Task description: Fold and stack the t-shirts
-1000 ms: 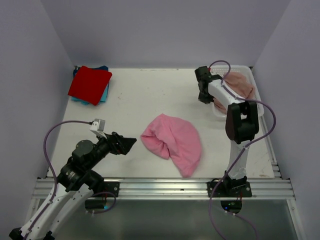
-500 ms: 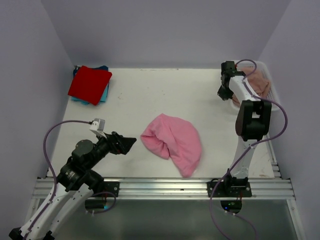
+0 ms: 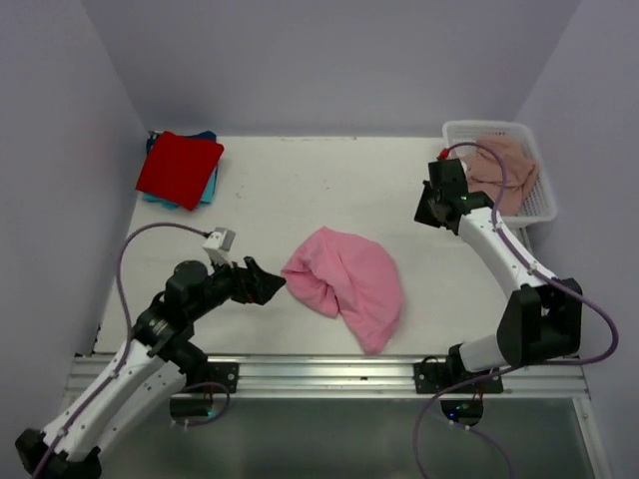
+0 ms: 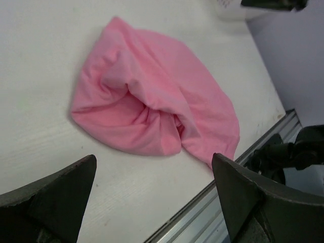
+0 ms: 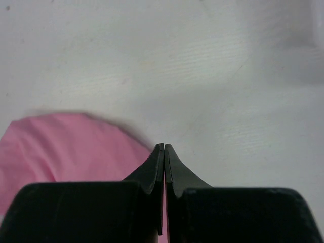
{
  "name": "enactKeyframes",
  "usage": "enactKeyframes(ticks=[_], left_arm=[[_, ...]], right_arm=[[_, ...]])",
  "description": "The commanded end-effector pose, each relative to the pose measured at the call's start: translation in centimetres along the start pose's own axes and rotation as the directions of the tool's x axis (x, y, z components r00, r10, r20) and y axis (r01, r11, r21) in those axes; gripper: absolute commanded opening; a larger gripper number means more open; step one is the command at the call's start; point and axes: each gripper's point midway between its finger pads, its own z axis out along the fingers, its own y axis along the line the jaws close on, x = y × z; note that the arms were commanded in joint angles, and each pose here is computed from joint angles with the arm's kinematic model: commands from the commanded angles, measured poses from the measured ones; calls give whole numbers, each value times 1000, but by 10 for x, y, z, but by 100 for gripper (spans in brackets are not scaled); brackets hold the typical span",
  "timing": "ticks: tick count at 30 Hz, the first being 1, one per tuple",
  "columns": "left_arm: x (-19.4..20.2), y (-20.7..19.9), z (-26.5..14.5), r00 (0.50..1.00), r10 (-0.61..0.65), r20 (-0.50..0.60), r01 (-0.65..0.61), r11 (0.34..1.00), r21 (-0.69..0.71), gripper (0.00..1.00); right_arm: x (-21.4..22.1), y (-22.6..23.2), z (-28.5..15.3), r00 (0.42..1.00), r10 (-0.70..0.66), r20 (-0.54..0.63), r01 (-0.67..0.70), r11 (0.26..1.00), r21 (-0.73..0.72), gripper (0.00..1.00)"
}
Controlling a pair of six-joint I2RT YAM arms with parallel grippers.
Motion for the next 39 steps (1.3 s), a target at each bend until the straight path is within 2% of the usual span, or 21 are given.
enactKeyframes(ticks=[1,2,3,6,9,11,12,14,15,17,21,22,23,24,25,26,29,33,39], left_arm=[[47,0,31,961,40,-275,-22,997,69,100],[60,-8,33,937,71,-342,-22,989,143,100],[66,-8,43,924,82,-375,-25,988,153,100],[75,-31,54,883,212,-419,-113,962,248,100],[84,-56,63,840,266,-473,-112,938,329,100],[94,-54,77,805,315,-503,-195,941,277,100],[100,-78,77,778,370,-508,-221,918,329,100],[115,-82,87,739,408,-537,-276,909,312,100],[119,-102,88,722,448,-527,-297,889,349,100],[126,-104,103,706,477,-523,-361,878,313,100],[158,-106,119,609,575,-546,-523,809,269,100],[160,-103,124,588,602,-539,-578,780,240,100],[169,-101,131,564,615,-551,-610,760,224,100],[176,-107,131,544,640,-542,-639,735,227,100],[176,-106,135,540,654,-531,-671,715,197,100],[182,-112,138,536,666,-519,-682,704,198,100],[184,-121,146,570,668,-478,-686,707,170,100],[179,-140,152,621,663,-417,-675,724,146,100],[189,-173,157,650,656,-385,-654,740,158,100]], right_arm=[[27,17,-25,997,-79,5,79,994,-81,0],[37,11,-28,996,-85,-6,84,994,-76,0],[38,10,-40,997,-77,14,77,993,-84,0],[47,-12,-61,997,-63,47,64,998,-27,0],[49,-25,-74,997,-45,69,45,999,8,0],[49,-34,-85,995,-30,91,28,999,24,0],[49,-36,-89,994,-30,101,28,999,24,0],[48,-41,-99,993,-19,121,16,999,28,0],[49,-45,-102,992,-18,122,13,999,39,0],[50,-52,-109,991,-7,137,-1,998,57,0],[53,-66,-122,987,12,161,-27,996,90,0],[53,-69,-124,986,12,167,-29,995,99,1],[51,-72,-130,981,23,191,-42,994,97,9],[49,-75,-134,979,25,204,-48,993,108,12],[49,-78,-138,978,25,209,-50,992,117,15],[47,-80,-142,974,29,225,-57,991,119,26],[44,-89,-153,969,25,245,-62,988,145,40],[39,-96,-165,960,20,280,-66,985,156,49],[39,-97,-162,960,9,279,-57,984,168,53]])
